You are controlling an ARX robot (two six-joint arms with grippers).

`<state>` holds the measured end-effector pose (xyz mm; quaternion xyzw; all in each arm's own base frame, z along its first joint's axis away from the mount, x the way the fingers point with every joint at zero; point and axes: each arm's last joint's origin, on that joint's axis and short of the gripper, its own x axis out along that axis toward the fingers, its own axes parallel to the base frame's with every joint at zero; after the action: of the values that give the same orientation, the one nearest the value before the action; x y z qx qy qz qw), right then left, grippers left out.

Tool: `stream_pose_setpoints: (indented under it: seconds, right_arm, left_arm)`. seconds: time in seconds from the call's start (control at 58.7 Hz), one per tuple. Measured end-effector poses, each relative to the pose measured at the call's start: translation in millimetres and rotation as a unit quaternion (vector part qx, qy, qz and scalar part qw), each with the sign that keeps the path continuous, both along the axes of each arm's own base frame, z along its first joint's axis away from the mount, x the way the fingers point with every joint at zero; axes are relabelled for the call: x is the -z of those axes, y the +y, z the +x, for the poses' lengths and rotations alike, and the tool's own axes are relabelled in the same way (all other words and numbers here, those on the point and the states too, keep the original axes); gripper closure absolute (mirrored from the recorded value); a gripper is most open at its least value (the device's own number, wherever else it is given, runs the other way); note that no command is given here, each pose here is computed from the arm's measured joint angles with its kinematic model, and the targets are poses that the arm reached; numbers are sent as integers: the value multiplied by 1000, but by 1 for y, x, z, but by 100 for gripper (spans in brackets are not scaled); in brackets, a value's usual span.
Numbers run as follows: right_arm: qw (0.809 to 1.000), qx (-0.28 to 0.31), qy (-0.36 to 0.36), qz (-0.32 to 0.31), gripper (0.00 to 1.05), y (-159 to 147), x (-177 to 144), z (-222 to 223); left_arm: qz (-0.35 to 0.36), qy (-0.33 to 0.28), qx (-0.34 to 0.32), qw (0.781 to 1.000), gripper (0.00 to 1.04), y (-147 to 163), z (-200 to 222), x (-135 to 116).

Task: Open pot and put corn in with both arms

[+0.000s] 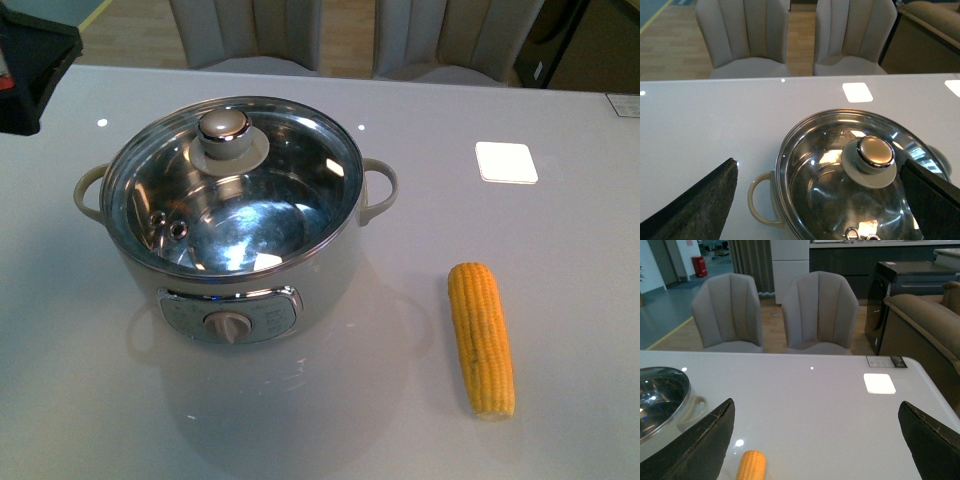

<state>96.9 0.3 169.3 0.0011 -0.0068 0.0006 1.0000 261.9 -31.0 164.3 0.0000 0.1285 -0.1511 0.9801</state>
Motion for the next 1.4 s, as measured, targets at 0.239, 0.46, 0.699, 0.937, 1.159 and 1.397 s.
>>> stream_pose_setpoints:
  seconds: [0.239, 0.46, 0.699, 0.937, 1.159, 1.397]
  right_arm:
    - [1000, 0, 0, 0, 9, 0, 0, 0]
    - [1000, 0, 0, 0, 9, 0, 0, 0]
    - [1000, 0, 0, 0, 9, 0, 0, 0]
    - [1000, 0, 0, 0, 9, 0, 0, 0]
    - [1000, 0, 0, 0, 9, 0, 0, 0]
    - [1000, 0, 0, 0, 9, 0, 0, 0]
  left_arm:
    - [11, 10, 46, 999, 7, -24, 37, 18]
    - [13, 23, 72, 997, 7, -45, 63, 32]
    - [15, 23, 89, 996, 7, -64, 84, 41]
    - [23, 48, 97, 994, 7, -77, 97, 62]
    - [20, 63, 99, 993, 7, -80, 102, 74]
    - [10, 77, 101, 992, 7, -81, 102, 81]
